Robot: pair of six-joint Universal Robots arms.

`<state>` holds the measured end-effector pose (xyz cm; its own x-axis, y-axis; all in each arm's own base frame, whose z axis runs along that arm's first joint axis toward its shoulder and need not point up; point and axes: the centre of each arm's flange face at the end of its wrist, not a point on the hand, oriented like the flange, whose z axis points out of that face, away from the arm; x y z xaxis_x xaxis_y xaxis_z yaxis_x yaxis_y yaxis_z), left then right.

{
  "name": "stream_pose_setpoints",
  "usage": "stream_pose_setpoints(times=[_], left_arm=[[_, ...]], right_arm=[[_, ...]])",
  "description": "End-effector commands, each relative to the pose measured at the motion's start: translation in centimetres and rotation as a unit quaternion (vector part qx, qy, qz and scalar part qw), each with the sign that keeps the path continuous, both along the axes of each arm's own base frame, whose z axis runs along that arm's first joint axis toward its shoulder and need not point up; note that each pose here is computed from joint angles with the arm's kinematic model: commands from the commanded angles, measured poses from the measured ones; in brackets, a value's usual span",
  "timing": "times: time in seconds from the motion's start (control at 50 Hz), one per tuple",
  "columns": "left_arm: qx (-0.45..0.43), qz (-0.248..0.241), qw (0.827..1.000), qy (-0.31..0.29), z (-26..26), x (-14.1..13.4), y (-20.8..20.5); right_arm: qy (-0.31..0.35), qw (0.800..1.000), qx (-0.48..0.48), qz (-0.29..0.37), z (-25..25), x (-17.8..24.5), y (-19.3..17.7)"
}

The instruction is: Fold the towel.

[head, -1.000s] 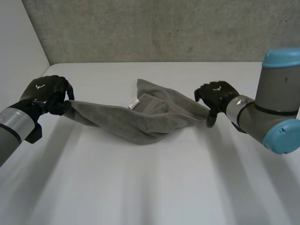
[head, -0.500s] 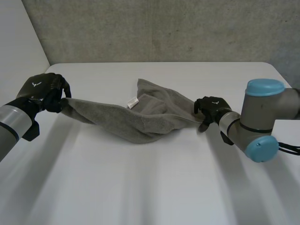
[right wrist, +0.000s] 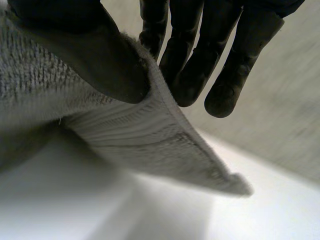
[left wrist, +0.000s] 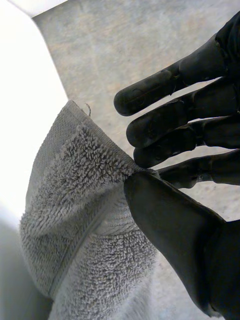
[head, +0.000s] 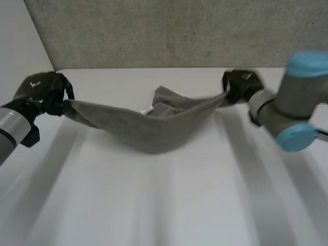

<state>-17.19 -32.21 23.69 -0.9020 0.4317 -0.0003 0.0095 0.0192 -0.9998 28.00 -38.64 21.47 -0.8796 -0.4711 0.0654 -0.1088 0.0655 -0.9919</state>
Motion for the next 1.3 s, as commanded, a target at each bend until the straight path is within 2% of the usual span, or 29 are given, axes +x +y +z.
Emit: stream_pose_setpoints(times=[0.02, 0.2, 0.34, 0.5, 0.6, 0.66, 0.7, 0.76, 0.84, 0.88, 0.92, 0.94, 0.98, 1.08, 1.12, 1.14, 1.16, 1.18, 1.22, 1.24, 1.28, 1.3], left_arm=[[-0.035, 0.001, 0.999, 0.030, 4.0, 0.1, -0.5], [-0.118, -0.011, 0.989, 0.087, 11.6, 0.1, 0.1], [-0.139, -0.013, 0.986, 0.089, 13.2, 0.1, -0.2], [-0.117, -0.005, 0.990, 0.084, 11.2, 0.2, -4.4], [-0.105, -0.009, 0.991, 0.079, 8.8, -0.3, -8.7], [-0.111, -0.009, 0.991, 0.072, 8.4, -0.5, -9.8], [-0.138, -0.008, 0.989, 0.050, 8.1, -0.9, -12.0], [-0.179, -0.003, 0.983, 0.030, 8.9, -1.8, -13.4], [-0.224, 0.011, 0.974, 0.024, 10.7, -1.9, -14.4], [-0.248, 0.019, 0.968, 0.030, 12.1, -1.9, -14.6], [-0.294, 0.031, 0.954, 0.051, 14.8, -1.7, -14.5], [-0.294, 0.031, 0.954, 0.051, 14.8, -1.7, -14.5], [-0.324, 0.032, 0.942, 0.087, 16.9, -1.3, -14.1], [-0.324, 0.013, 0.937, 0.130, 17.9, -1.3, -13.4], [-0.289, 0.013, 0.947, 0.138, 16.1, -1.0, -13.4], [-0.289, 0.013, 0.947, 0.138, 16.1, -1.0, -13.4], [-0.266, 0.010, 0.955, 0.134, 14.7, -1.0, -13.3], [-0.266, 0.010, 0.955, 0.134, 14.6, -1.0, -13.3], [-0.208, -0.008, 0.971, 0.118, 10.9, -1.1, -12.9], [-0.208, -0.008, 0.971, 0.118, 10.9, -1.1, -12.9], [-0.148, -0.028, 0.984, 0.099, 6.8, -0.5, -12.2], [-0.147, -0.028, 0.984, 0.099, 6.8, -0.5, -12.2]], right_arm=[[-0.004, 0.994, -0.103, -0.020, 10.5, -4.2, 2.3], [0.060, 0.983, -0.172, 0.018, 17.8, -5.0, 8.8], [0.099, 0.979, -0.175, 0.022, 18.1, -4.9, 9.2], [0.152, 0.973, -0.167, 0.034, 14.7, -2.4, 5.6], [0.187, 0.965, -0.180, 0.025, 12.6, -0.2, 3.0], [0.203, 0.957, -0.208, 0.017, 11.9, 1.5, 1.4], [0.210, 0.947, -0.244, 0.006, 11.7, 2.6, -0.2], [0.204, 0.941, -0.271, 0.001, 12.1, 3.0, -1.0], [0.154, 0.920, -0.359, -0.027, 14.9, 3.6, -2.2], [0.132, 0.914, -0.383, -0.033, 15.9, 3.8, -2.2], [0.081, 0.903, -0.421, -0.037, 18.5, 3.9, -1.5], [0.080, 0.903, -0.421, -0.037, 18.5, 3.9, -1.5], [0.048, 0.899, -0.434, -0.033, 20.0, 3.7, -0.9], [0.055, 0.907, -0.417, 0.001, 19.7, 3.9, -0.2], [0.066, 0.914, -0.399, 0.025, 18.9, 4.1, 0.2], [0.082, 0.924, -0.368, 0.057, 17.6, 4.3, 0.5], [0.096, 0.934, -0.334, 0.086, 16.2, 4.5, 0.7], [0.097, 0.934, -0.334, 0.086, 16.1, 4.5, 0.7], [0.127, 0.950, -0.254, 0.130, 13.0, 4.6, 1.4], [0.127, 0.950, -0.254, 0.130, 13.0, 4.6, 1.4], [0.149, 0.955, -0.216, 0.141, 11.4, 4.5, 1.7], [0.181, 0.955, -0.176, 0.156, 9.3, 4.4, 2.1]])
